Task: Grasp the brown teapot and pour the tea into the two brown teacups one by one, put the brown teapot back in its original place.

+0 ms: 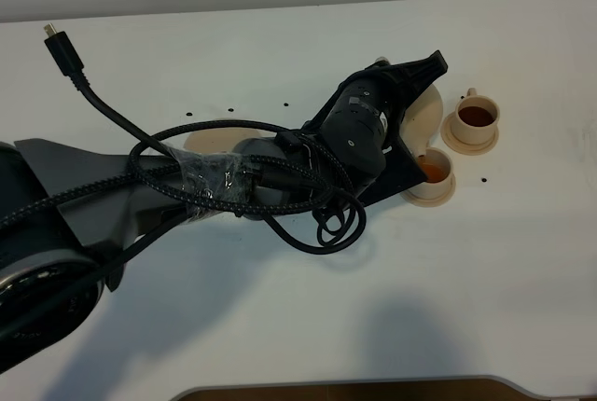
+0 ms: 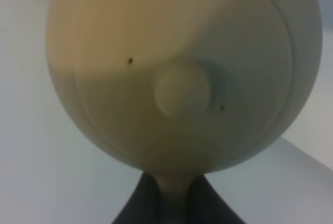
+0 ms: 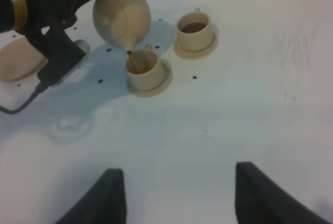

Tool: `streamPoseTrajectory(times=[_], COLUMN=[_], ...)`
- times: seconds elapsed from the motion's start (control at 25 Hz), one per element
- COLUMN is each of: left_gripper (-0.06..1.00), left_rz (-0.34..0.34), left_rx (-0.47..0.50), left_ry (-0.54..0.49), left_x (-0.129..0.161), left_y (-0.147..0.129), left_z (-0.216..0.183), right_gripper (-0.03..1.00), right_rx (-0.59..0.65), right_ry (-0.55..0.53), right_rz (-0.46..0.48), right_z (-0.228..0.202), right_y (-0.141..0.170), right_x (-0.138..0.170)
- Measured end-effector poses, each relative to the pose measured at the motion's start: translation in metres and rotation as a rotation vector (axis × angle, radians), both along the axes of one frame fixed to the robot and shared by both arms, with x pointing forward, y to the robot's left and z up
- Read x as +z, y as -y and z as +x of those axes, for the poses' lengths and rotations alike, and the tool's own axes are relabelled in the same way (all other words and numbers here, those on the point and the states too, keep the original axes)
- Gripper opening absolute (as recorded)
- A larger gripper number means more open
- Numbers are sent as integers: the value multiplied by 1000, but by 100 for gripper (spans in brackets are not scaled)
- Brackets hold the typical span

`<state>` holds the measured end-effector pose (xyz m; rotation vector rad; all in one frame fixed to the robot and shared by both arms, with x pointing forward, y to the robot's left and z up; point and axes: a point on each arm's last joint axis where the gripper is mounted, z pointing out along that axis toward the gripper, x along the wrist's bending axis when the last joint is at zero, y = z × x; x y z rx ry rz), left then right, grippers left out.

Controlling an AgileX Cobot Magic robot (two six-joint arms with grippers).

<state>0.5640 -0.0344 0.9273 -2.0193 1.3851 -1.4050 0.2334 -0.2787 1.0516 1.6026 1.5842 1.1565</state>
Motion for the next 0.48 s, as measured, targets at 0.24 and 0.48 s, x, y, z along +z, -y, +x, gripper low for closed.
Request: streamPoseTrajectory(times=[0.24, 0.48], left_gripper=[14, 14], left_rz=[21, 24], left_rx=[-13, -25], left_ry=[5, 6], left_x=[0, 1], left_y=[0, 1], left_z=[0, 0], right_gripper=[48, 48], right_rx=[0, 0], right_ry=[0, 0], right_rz=[0, 0], right_z=[0, 0], right_y=[0, 0], right_x=[0, 0])
